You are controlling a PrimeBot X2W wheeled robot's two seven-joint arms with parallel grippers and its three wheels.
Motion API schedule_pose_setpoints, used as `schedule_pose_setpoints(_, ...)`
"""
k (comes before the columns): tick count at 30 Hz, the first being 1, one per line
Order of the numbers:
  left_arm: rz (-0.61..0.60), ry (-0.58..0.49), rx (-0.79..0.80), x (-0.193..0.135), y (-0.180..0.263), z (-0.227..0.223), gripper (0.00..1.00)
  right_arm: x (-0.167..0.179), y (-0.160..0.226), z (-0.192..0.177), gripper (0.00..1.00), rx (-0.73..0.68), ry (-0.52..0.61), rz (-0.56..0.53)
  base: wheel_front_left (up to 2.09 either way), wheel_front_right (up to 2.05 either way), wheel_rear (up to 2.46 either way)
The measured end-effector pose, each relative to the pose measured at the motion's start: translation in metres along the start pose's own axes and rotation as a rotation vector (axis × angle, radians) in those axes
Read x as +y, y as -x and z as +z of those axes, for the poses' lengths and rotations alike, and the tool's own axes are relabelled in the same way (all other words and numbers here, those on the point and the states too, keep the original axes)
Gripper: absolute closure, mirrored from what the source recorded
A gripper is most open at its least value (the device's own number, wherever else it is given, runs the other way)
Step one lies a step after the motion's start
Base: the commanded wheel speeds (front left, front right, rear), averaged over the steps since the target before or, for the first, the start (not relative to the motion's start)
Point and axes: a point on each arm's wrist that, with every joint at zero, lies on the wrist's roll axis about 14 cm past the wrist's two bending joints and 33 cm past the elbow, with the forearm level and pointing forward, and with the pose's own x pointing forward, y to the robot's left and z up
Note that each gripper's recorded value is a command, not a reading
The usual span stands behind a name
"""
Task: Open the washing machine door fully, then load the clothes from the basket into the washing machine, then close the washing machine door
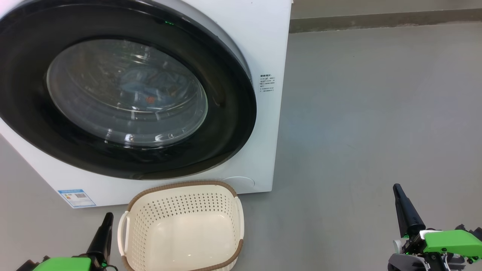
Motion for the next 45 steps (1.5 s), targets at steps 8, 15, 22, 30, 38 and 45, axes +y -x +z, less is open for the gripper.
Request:
schedule_pose_setpoints(8,0.000,0.000,0.000,0.0000,0.0000,0.0000,1.00,0.0000,0.0000,0.0000,1.00,0.000,0.000,0.000,0.00,0.00,0.00)
schedule_pose_setpoints(15,0.000,0.000,0.000,0.0000,0.0000,0.0000,1.00,0.0000,0.0000,-0.0001,1.00,0.000,0.000,0.000,0.00,0.00,0.00)
schedule_pose_setpoints(22,0.000,0.000,0.000,0.0000,0.0000,0.0000,1.00,0.0000,0.0000,-0.0001,1.00,0.000,0.000,0.000,0.00,0.00,0.00)
schedule_pose_setpoints(30,0.000,0.000,0.000,0.0000,0.0000,0.0000,1.00,0.0000,0.0000,-0.0001,1.00,0.000,0.000,0.000,0.00,0.00,0.00)
schedule_pose_setpoints(38,0.000,0.000,0.000,0.0000,0.0000,0.0000,1.00,0.0000,0.0000,-0.0001,1.00,0.000,0.000,0.000,0.00,0.00,0.00)
schedule_pose_setpoints(45,0.000,0.000,0.000,0.0000,0.0000,0.0000,1.00,0.0000,0.0000,-0.0001,1.00,0.000,0.000,0.000,0.00,0.00,0.00)
